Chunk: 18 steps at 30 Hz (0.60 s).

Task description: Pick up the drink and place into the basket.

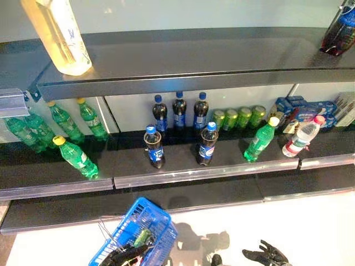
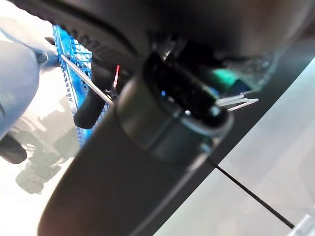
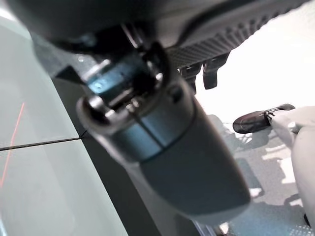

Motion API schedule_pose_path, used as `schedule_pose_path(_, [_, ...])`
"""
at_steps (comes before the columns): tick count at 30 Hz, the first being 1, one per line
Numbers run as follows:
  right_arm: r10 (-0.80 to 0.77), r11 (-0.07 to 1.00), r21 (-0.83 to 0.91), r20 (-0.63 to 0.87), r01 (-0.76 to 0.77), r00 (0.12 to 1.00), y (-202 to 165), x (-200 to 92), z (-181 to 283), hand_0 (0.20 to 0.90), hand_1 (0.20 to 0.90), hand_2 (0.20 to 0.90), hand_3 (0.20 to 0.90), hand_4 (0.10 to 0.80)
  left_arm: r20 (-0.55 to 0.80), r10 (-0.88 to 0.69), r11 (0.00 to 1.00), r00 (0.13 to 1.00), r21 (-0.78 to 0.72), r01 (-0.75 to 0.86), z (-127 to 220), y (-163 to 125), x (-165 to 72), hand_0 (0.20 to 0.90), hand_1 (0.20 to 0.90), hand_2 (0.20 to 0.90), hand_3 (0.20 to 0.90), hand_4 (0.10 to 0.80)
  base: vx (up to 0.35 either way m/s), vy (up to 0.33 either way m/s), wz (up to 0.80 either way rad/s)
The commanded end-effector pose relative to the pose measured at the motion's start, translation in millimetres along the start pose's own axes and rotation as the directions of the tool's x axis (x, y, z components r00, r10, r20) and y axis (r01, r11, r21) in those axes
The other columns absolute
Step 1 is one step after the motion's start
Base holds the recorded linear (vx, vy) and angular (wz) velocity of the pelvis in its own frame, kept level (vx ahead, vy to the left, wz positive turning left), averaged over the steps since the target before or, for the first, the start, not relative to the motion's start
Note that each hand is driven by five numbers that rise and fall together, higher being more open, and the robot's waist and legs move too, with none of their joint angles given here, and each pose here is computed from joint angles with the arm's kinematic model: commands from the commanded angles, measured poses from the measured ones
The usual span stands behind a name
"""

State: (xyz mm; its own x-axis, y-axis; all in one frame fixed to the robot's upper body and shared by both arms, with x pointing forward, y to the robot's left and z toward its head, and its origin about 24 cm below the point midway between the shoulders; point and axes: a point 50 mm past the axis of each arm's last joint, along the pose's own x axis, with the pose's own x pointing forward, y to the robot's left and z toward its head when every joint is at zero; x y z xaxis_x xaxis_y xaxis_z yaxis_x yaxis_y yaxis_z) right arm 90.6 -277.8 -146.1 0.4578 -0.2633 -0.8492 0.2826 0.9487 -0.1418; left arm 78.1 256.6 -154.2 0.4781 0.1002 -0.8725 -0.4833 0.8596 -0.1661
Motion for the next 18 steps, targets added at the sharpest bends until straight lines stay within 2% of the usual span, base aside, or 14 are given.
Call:
schedule_pose_path(1, [-0.051,0.999,-0.001,0.033,0.051,0.998,-16,0,10,0.900,0.900,0.900,0.900,0.800,0.256,-0.047,0.999,0.965,0.018,0.044,65,0,1,0.300,0.300,0.300,0.200,0.100,0.008,0.016,0.04])
schedule_pose_path(10, [-0.040,0.999,-0.033,0.027,0.041,0.999,-17,1,12,0.900,0.900,0.900,0.900,0.800,0.261,-0.044,0.999,0.964,0.006,0.044,65,1,1,0.300,0.300,0.300,0.200,0.100,0.004,0.001,0.01])
schedule_pose_path(13, [-0.023,0.998,-0.061,0.042,0.025,0.999,-11,3,21,0.900,0.900,0.900,0.900,0.800,0.272,-0.068,0.998,0.960,0.013,0.067,68,-9,4,0.300,0.300,0.300,0.200,0.100,-0.084,-0.014,-0.01])
schedule_pose_path(18, [-0.008,0.997,-0.072,0.116,0.016,0.993,-1,9,49,0.900,0.900,0.900,0.900,0.800,0.350,-0.114,0.993,0.930,0.008,0.119,94,-33,8,0.300,0.300,0.300,0.200,0.100,-0.186,-0.032,-0.02])
